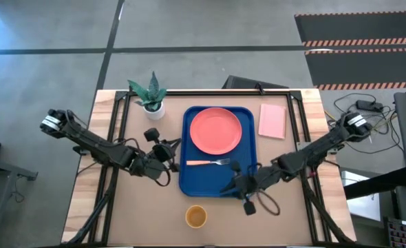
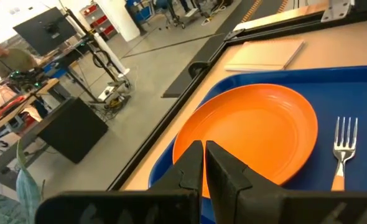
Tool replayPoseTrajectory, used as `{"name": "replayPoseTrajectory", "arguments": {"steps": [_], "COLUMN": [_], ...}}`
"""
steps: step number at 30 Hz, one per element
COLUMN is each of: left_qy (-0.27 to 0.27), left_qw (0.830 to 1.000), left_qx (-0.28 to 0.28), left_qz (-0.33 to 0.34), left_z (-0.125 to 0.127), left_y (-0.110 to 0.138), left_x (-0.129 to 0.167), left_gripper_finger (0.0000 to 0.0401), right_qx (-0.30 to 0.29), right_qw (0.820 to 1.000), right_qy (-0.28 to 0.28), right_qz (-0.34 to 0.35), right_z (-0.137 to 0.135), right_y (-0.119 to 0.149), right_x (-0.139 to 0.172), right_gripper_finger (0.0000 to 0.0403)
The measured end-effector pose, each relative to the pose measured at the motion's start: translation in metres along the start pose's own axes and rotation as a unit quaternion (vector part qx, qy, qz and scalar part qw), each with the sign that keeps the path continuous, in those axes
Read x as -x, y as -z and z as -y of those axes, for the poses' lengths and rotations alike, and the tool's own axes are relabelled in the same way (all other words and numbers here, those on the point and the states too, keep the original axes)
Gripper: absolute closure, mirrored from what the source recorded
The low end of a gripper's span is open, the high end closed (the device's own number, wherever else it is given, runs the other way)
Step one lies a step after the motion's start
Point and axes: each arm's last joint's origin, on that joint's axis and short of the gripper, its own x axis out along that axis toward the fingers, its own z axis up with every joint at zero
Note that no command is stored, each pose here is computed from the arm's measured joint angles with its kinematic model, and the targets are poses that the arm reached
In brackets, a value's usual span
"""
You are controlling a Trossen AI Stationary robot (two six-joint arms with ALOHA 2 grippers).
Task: Pick and place plate/cup/fork/spoon on tray
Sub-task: Put the yellow cup on the blue tray on the top right of the orange fork
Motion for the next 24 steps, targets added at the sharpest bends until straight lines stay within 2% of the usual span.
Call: {"name": "replayPoseTrajectory", "arguments": {"steps": [13, 20, 24], "left_qy": [0.020, 0.027, 0.027], "left_qw": [1.000, 1.000, 1.000], "left_qx": [-0.002, 0.001, 0.002], "left_qz": [-0.007, -0.002, -0.002], "left_z": [0.009, 0.008, 0.008], "left_y": [0.005, 0.003, 0.003], "left_x": [-0.001, 0.003, 0.003], "left_gripper_finger": [0.0401, 0.0401, 0.0401], "right_qx": [0.028, 0.045, 0.052], "right_qw": [0.997, 0.993, 0.992], "right_qy": [-0.016, -0.079, -0.094], "right_qz": [-0.072, -0.072, -0.069], "right_z": [-0.018, -0.026, -0.028], "right_y": [0.026, 0.020, 0.018], "right_x": [-0.071, -0.093, -0.098], "right_gripper_finger": [0.0365, 0.0365, 0.0365]}}
